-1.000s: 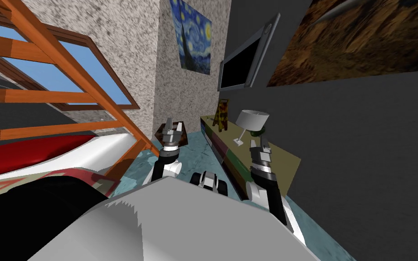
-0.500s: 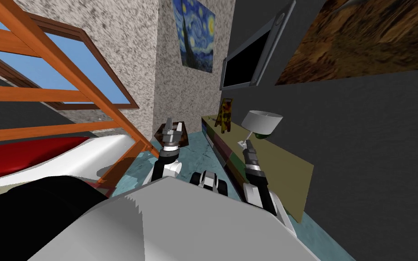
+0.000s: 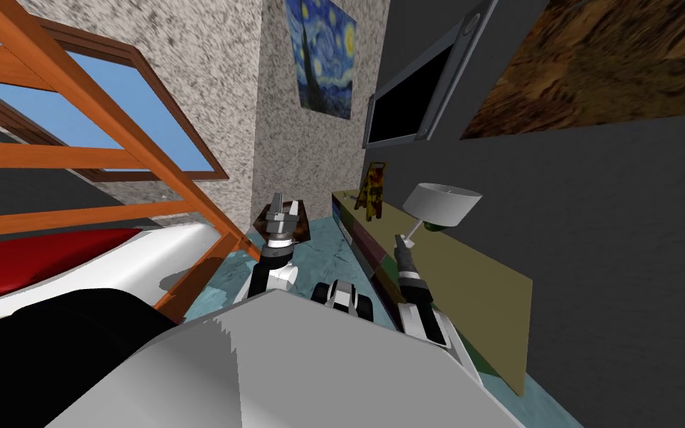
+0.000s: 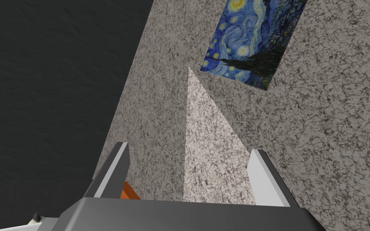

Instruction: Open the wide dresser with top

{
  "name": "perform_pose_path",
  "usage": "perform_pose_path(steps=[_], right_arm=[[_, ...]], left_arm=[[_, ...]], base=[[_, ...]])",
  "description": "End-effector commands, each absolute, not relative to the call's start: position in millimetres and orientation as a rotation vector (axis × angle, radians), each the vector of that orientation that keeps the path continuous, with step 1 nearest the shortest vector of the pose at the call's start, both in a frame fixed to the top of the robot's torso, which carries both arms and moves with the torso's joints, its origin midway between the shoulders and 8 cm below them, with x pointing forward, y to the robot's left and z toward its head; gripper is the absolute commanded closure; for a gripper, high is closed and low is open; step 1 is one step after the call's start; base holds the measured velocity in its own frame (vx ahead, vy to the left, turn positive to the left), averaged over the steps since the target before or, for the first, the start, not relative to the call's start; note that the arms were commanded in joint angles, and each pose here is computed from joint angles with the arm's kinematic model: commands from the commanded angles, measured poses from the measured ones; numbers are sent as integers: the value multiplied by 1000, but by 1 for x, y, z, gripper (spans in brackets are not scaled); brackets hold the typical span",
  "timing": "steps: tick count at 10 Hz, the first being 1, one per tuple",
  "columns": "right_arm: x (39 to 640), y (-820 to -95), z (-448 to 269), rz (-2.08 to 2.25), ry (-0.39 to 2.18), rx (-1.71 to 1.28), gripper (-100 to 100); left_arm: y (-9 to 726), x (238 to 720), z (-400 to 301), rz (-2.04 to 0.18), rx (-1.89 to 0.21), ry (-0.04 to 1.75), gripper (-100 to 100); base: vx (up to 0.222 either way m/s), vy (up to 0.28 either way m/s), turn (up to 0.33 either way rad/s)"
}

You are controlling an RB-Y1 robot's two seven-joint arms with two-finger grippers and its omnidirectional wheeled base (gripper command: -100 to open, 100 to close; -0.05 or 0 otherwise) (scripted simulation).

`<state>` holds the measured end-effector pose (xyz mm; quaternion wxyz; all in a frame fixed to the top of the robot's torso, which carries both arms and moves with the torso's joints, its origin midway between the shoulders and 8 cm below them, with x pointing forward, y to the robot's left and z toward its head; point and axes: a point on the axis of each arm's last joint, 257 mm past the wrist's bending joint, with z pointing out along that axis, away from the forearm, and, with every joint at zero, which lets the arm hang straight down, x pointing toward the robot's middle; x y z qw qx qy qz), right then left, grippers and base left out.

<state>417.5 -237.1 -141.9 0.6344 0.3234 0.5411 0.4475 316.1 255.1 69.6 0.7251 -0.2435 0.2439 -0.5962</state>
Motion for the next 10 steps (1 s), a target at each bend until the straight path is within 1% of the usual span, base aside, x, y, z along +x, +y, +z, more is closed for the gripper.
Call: perform_pose_path(steps=[1, 2, 3, 4, 5, 8, 9, 10], right_arm=[[421, -237, -179, 950, 1338, 766, -100], [421, -237, -208, 889, 1419, 773, -100], [421, -238, -211, 881, 1426, 782, -100], [420, -239, -238, 818, 1500, 786, -100], [419, -242, -245, 804, 1515, 797, -100], [408, -250, -305, 644, 1677, 800, -100], [406, -254, -313, 626, 1693, 816, -100], [397, -259, -341, 546, 1767, 810, -100]], left_arm=[[255, 316, 70, -1315, -537, 538, 0], [255, 316, 70, -1315, -537, 538, 0], [255, 316, 70, -1315, -537, 538, 0], [255, 316, 70, -1315, -537, 538, 0], [255, 316, 70, -1315, -537, 538, 0], [255, 316, 70, -1315, -537, 538, 0], [255, 316, 70, -1315, -537, 538, 0], [255, 316, 70, -1315, -537, 538, 0]], base=[[78, 76, 10], [89, 93, 31], [91, 79, 14], [127, 77, 25], [95, 73, 21], [86, 104, 27], [105, 121, 16], [127, 101, 36]])
